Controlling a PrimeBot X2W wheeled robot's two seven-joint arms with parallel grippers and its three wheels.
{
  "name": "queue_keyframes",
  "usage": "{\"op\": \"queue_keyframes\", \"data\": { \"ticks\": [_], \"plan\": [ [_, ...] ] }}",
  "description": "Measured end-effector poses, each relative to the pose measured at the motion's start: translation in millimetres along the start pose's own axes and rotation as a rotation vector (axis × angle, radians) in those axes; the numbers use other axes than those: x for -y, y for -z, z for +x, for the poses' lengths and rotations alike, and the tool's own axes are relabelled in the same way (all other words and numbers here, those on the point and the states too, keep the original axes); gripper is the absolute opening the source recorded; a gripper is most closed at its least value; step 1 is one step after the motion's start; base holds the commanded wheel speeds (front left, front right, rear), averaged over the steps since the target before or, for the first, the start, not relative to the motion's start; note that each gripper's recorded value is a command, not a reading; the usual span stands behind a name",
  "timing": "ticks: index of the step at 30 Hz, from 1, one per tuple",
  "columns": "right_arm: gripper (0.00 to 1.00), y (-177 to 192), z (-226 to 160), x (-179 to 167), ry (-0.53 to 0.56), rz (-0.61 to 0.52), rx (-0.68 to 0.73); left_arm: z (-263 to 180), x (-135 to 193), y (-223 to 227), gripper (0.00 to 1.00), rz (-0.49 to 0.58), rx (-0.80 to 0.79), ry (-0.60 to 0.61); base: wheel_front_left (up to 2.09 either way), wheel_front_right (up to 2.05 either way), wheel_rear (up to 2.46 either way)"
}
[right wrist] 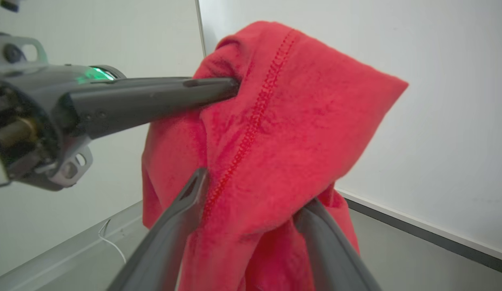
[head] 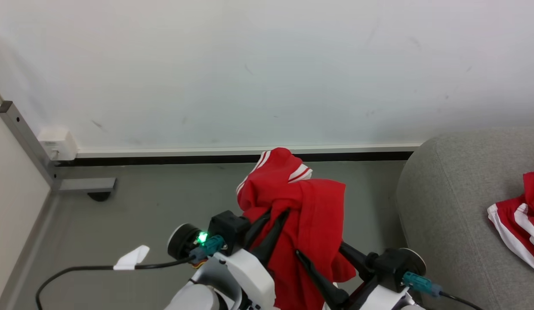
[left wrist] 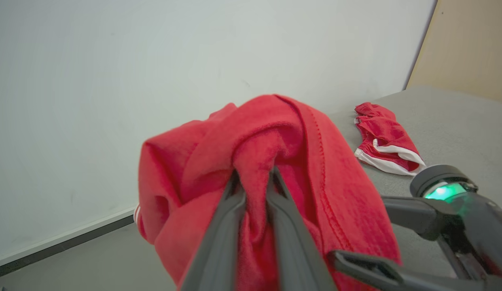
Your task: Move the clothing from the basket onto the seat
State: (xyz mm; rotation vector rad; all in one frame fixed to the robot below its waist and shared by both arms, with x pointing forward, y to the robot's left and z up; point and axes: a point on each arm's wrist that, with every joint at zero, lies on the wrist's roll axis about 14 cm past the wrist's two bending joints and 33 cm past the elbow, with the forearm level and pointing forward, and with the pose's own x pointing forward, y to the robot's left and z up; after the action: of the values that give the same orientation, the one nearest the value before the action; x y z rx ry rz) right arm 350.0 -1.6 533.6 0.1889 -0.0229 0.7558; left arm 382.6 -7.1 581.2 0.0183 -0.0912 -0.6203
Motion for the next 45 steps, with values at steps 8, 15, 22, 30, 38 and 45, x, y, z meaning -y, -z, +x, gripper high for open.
{"op": "queue_keyframes", "data": {
  "ticks": [8, 15, 22, 30, 38, 45],
  "plan": [
    [1.00, 11, 10, 4, -0.010, -0.022, -0.060, 1, 18, -12, 0.00, -0.012, 0.028, 0.055, 0.00, 0.00, 0.00],
    [1.00, 10, 19, -7, -0.057, -0.063, -0.069, 0, 31, -11, 0.00, -0.030, 0.012, 0.102, 0.00, 0.00, 0.00],
    [0.00, 13, 20, -13, -0.077, -0.038, -0.083, -1, 35, -9, 0.00, -0.037, 0.003, 0.119, 0.00, 0.00, 0.00],
    [0.00, 4, 17, 1, -0.040, -0.011, -0.058, -1, 29, 0, 0.00, -0.037, -0.022, 0.102, 0.00, 0.00, 0.00],
    [0.00, -6, 12, 19, 0.012, -0.012, -0.029, 0, 26, 5, 1.00, -0.035, -0.018, 0.087, 0.00, 0.00, 0.00],
    [0.00, -20, 2, 42, 0.079, -0.020, 0.013, 1, 31, 12, 1.00, -0.041, -0.027, 0.097, 0.00, 0.00, 0.00]
  ]
}}
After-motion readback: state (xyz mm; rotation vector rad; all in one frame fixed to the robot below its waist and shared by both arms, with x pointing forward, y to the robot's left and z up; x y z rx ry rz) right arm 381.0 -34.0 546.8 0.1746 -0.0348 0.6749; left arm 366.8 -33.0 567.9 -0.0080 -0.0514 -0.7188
